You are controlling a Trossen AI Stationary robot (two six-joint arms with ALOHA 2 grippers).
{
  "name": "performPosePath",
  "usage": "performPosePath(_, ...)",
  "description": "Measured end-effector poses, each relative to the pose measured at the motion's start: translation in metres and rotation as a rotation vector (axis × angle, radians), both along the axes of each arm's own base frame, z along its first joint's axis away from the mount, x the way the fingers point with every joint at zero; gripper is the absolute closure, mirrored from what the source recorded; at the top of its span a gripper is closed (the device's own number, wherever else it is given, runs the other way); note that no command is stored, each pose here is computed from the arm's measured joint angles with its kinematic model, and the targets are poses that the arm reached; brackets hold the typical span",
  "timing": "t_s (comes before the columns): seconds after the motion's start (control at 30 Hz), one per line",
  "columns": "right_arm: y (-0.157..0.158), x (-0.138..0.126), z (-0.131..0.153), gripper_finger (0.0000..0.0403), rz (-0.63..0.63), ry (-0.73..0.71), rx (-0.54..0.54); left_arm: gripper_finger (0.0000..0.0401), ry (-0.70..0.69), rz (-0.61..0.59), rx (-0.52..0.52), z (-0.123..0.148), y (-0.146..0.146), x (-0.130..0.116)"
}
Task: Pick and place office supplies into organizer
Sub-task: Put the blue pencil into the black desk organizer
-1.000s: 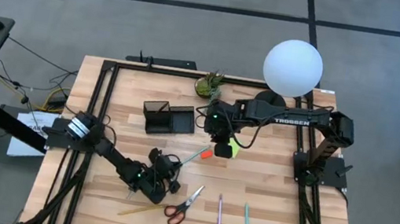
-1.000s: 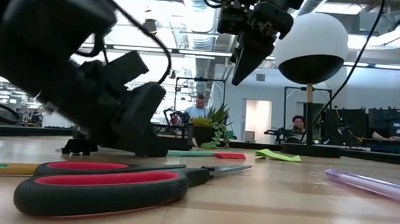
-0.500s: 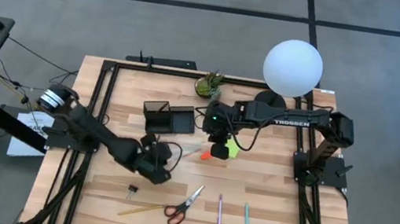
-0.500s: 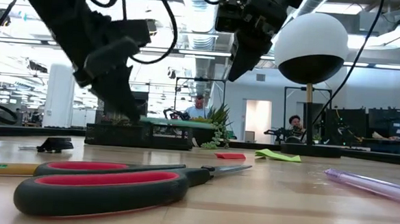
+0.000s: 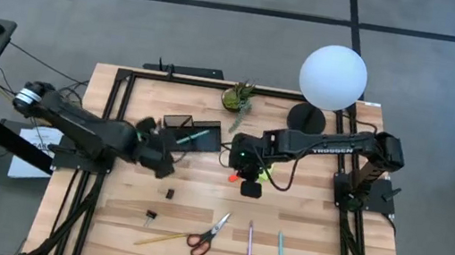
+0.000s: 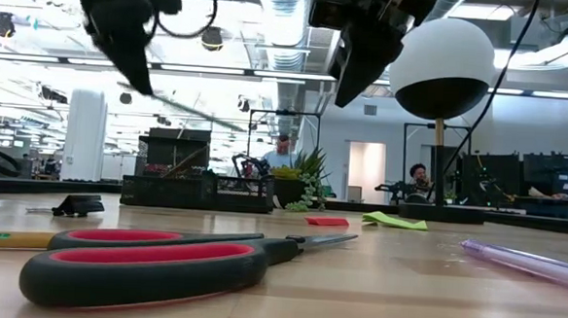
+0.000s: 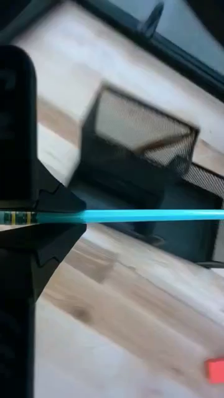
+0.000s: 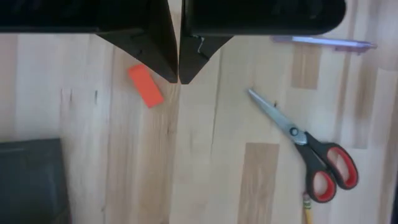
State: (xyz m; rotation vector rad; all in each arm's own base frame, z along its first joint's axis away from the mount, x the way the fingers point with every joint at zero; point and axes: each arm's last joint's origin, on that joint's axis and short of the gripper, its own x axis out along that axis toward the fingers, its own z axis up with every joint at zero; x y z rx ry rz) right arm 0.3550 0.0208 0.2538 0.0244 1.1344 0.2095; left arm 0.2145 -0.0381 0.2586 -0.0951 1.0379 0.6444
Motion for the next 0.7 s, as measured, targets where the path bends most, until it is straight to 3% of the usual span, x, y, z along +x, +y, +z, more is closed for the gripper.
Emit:
performPosePath(0.23,0.005,0.000,0.000,0.0395,0.005,-0.008,-0.032,0.0397,0.263,-0.039,-0.103,0.073,0.022,-0.019)
performPosePath(0.37,0.002,0.002,0.001,0.0395,-0.002,-0.021,-0.032,0.0397,0.290,-0.155,-0.125,0.093,0.034,-0.005)
performPosePath(0.47,0.000,0.003,0.001,0.0394,-0.010,-0.036,-0.031,0.0397,0.381,-0.159,-0.072,0.090,0.049,0.011)
performPosePath(0.7,-0.001,0.002,0.000,0.0394,-0.033,-0.020,-0.022,0.0397,0.586,-0.205,-0.077,0.056,0.076,0.041)
